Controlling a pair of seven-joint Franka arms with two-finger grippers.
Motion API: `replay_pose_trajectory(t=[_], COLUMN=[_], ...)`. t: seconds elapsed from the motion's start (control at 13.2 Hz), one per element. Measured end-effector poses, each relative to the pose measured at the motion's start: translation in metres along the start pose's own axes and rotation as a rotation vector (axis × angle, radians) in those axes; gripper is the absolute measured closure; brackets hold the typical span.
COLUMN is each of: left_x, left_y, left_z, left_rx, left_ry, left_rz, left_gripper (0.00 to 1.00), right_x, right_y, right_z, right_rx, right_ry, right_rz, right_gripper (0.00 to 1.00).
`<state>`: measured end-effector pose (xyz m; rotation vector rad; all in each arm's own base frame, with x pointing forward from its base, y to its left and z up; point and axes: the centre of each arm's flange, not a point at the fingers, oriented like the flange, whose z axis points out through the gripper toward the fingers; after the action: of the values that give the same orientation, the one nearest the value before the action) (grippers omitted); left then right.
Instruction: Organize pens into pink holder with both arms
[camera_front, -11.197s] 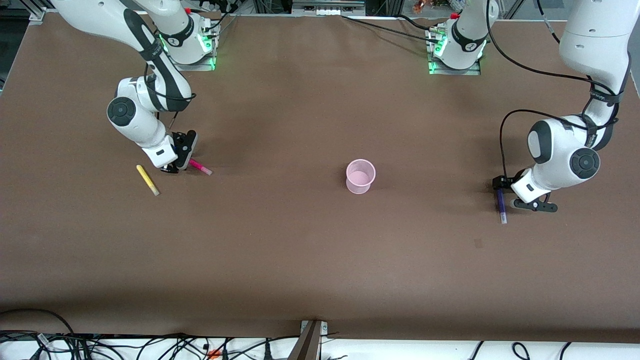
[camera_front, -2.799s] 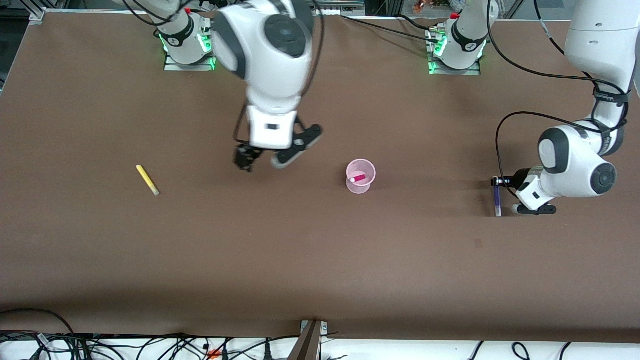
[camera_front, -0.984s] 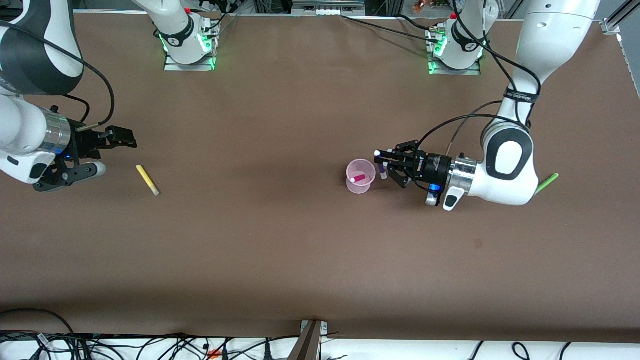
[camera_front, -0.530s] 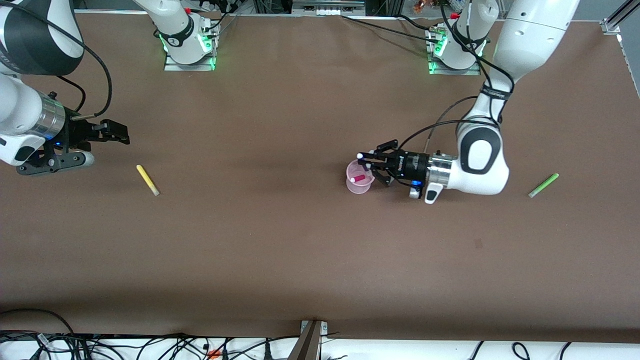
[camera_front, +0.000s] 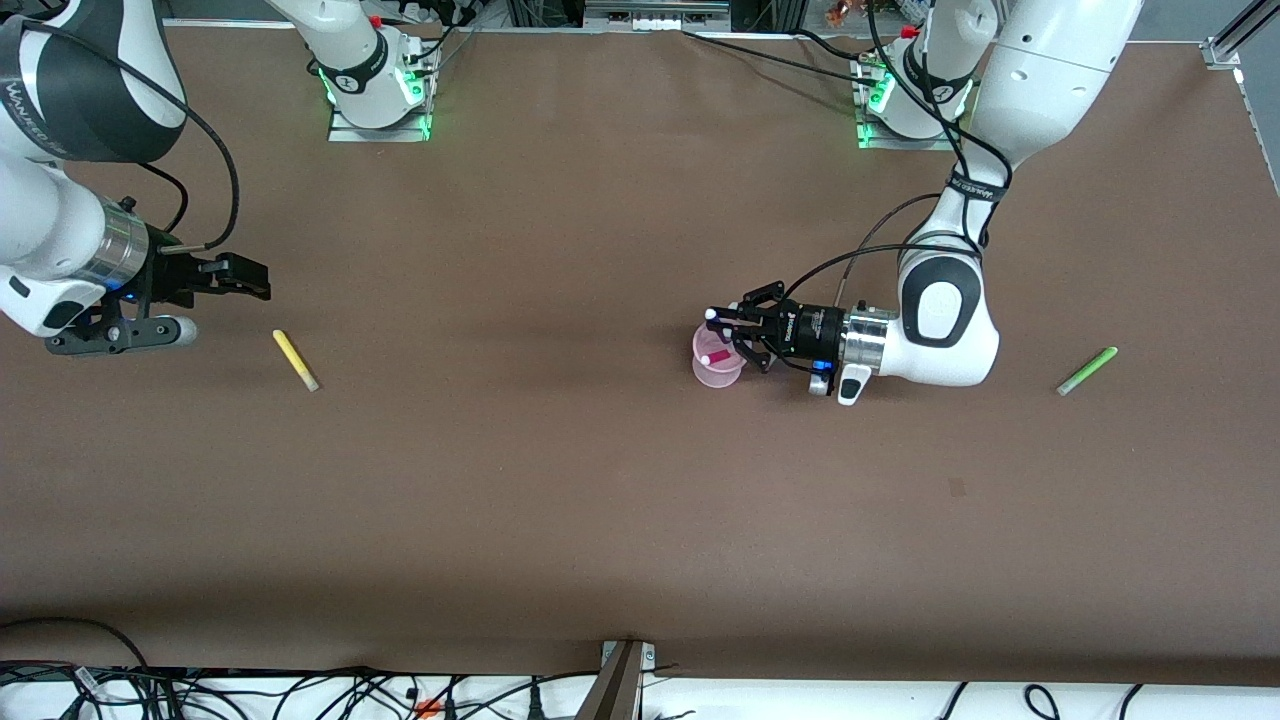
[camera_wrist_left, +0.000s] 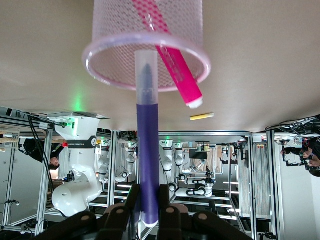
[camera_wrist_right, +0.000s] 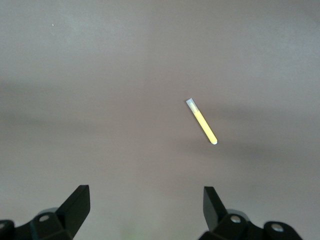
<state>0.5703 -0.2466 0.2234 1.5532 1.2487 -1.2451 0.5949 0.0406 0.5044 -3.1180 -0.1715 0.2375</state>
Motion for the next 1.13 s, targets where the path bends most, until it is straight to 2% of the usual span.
replay_pose_trajectory(t=[0.23, 0.3, 0.68, 0.83, 1.13], left_x=[0.006, 0.009, -0.004, -0.028, -0.102], left_y=[-0.001, -0.001, 0.009, 0.015, 0.025], left_z=[0.0, 0.0, -0.022, -0.045, -0.099], left_rx=[0.0, 0.0, -0.03, 0.003, 0.108], left_ry=[0.0, 0.0, 0.008, 0.081, 0.341], left_rz=[-0.008, -0.013, 0.015, 0.067, 0.22], left_gripper=[0.81, 0.74, 0.2, 0.01, 0.0], right_x=[0.0, 0.0, 0.002, 0.004, 0.005], right_y=[0.004, 0.006, 0.013, 0.013, 0.007], right_z=[0.0, -0.001, 0.005, 0.009, 0.013], right_rx=[0.0, 0.001, 0.001, 0.002, 0.002], right_ry=[0.005, 0.006, 0.0, -0.003, -0.01], right_rz=[0.008, 0.011, 0.024, 0.024, 0.013], right_gripper=[0.0, 0.0, 0.0, 0.0, 0.0])
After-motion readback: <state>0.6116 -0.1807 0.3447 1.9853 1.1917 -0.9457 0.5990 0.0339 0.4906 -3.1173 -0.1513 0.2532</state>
